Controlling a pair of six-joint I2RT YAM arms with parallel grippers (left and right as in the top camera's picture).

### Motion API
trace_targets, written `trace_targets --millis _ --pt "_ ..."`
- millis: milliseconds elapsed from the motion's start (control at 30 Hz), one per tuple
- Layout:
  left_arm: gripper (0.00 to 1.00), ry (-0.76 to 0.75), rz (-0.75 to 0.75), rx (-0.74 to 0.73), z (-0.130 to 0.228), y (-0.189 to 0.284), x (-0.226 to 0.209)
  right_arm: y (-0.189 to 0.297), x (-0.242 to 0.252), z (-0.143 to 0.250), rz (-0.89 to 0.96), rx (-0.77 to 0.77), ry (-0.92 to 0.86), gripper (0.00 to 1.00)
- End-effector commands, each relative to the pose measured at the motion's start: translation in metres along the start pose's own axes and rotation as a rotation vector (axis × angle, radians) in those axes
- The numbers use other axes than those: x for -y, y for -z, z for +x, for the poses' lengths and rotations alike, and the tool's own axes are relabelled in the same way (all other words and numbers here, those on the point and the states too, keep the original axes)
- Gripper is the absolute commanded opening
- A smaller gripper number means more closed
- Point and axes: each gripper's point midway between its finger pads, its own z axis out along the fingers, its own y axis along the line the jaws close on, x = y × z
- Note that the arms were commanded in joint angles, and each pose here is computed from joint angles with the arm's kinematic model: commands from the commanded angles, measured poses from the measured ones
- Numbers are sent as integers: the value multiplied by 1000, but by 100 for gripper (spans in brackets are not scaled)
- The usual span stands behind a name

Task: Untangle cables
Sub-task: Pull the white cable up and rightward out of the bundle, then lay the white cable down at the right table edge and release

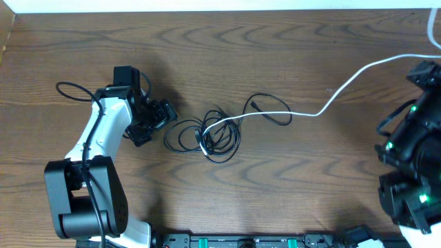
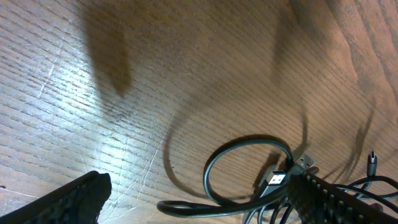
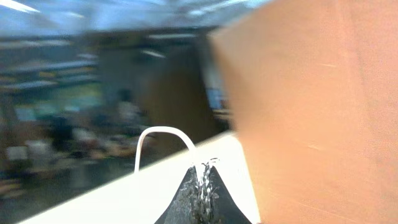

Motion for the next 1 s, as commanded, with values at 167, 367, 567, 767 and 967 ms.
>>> trace_targets --millis 167,367,567,767,967 --pt "95 -7 -21 -8 1 -4 -6 -29 60 31 359 -42 137 1" --pt "96 -7 -22 -9 1 -4 -6 -45 84 54 478 -79 232 1" --pt "96 -7 -21 -8 1 -4 -5 -60 89 85 479 -151 355 1" --pt "96 -7 -22 -9 1 -4 -6 -72 90 143 398 -306 421 1" --pt "95 -7 -21 -8 1 -4 -6 -81 94 202 227 -500 264 1"
